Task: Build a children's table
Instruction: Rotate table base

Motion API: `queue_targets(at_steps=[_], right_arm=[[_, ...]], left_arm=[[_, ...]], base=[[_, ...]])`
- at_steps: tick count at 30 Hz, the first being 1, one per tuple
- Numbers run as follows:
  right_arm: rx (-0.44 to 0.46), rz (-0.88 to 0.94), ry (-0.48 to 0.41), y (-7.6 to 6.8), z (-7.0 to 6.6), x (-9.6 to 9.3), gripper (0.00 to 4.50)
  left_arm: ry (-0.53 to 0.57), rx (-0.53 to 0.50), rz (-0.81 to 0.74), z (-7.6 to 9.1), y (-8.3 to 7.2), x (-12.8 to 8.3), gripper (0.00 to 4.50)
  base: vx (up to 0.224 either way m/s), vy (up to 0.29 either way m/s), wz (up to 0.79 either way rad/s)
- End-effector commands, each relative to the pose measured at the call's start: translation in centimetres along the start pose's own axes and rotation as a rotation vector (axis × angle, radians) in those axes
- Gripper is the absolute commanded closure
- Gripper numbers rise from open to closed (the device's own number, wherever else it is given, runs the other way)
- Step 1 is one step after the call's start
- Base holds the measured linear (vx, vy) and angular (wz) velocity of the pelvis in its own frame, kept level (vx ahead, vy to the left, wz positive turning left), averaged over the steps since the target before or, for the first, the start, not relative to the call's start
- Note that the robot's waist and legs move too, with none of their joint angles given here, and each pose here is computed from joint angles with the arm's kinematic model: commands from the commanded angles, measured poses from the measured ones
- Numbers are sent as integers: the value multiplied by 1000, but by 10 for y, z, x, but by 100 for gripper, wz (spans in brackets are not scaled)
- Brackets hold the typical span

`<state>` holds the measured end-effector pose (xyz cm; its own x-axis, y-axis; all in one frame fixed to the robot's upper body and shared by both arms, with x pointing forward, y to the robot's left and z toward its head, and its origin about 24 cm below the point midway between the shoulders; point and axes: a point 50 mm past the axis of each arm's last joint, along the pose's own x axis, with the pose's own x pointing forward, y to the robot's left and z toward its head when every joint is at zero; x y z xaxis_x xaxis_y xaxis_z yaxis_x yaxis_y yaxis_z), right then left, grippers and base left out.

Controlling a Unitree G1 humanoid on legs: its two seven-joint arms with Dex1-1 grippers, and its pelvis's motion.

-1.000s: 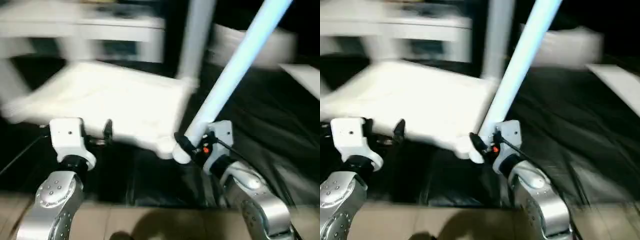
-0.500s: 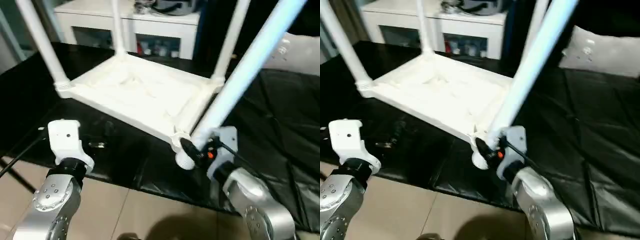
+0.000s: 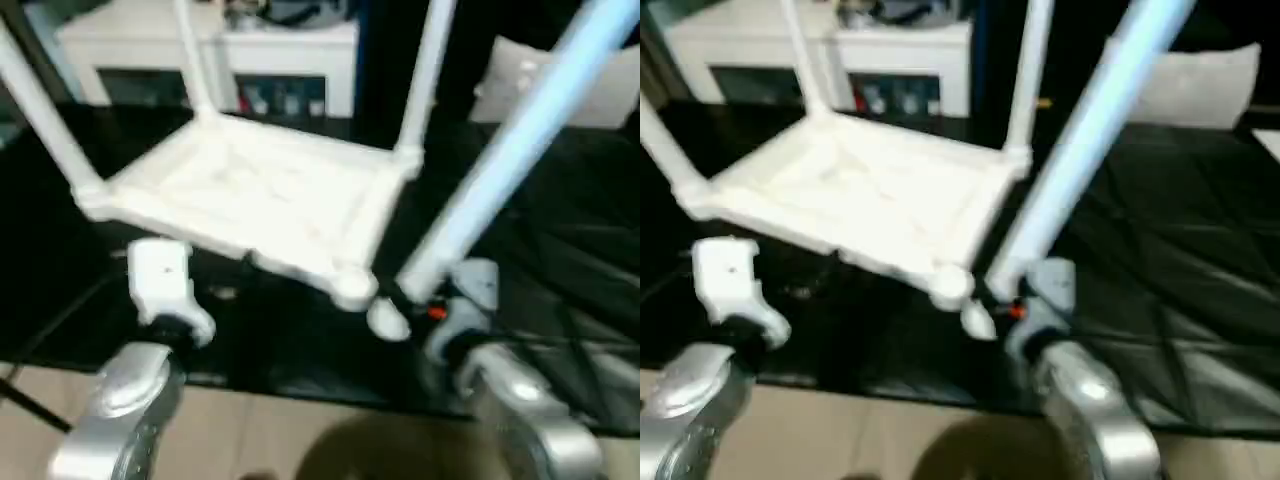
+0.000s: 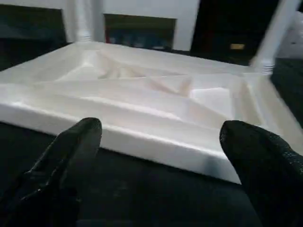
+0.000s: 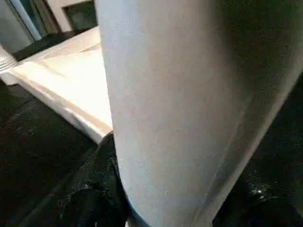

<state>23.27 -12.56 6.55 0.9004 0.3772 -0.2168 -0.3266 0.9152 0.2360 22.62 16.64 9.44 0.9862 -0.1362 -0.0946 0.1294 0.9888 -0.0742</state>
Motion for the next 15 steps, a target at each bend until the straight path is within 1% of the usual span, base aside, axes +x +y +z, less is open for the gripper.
queue_targets(at_steps=[1, 2, 3, 6, 7, 9, 10, 11, 12, 15], right_arm=[[-38, -26, -6, 0, 8, -2, 261], [-31, -23, -12, 0, 9, -2, 261], [-24, 17, -30, 1, 11, -1, 261], [-100, 22, -34, -2, 12, -2, 261], [-105, 22, -34, -2, 12, -2, 261], [-133, 48, -63, 1, 15, -2, 261], [-133, 48, -63, 1, 15, -2, 261], [-166, 68, -92, 5, 19, -2, 261], [-176, 79, -101, 6, 20, -2, 261], [-171, 84, -121, 6, 24, -2, 261]], left_arm=[[-1, -6, -38, -2, -5, 0, 0], [-5, -6, -42, -2, -5, -1, 0], [3, -20, -34, -5, -6, -2, 0], [3, -16, -27, -7, -5, -4, 0], [4, -19, -26, -8, -6, -5, 0], [-4, -28, -26, -7, -5, -6, 0], [-4, -28, -26, -7, -5, -6, 0], [-8, -29, -30, -6, -5, -7, 0], [-9, -27, -34, -6, -5, -7, 0], [-14, -18, -42, -6, -6, -7, 0]], base=[[15, 129, 11], [-8, 89, 10], [-8, 89, 10], [0, 0, 0], [0, 0, 0], [0, 0, 0], [0, 0, 0], [0, 0, 0], [0, 0, 0], [39, -20, 1]])
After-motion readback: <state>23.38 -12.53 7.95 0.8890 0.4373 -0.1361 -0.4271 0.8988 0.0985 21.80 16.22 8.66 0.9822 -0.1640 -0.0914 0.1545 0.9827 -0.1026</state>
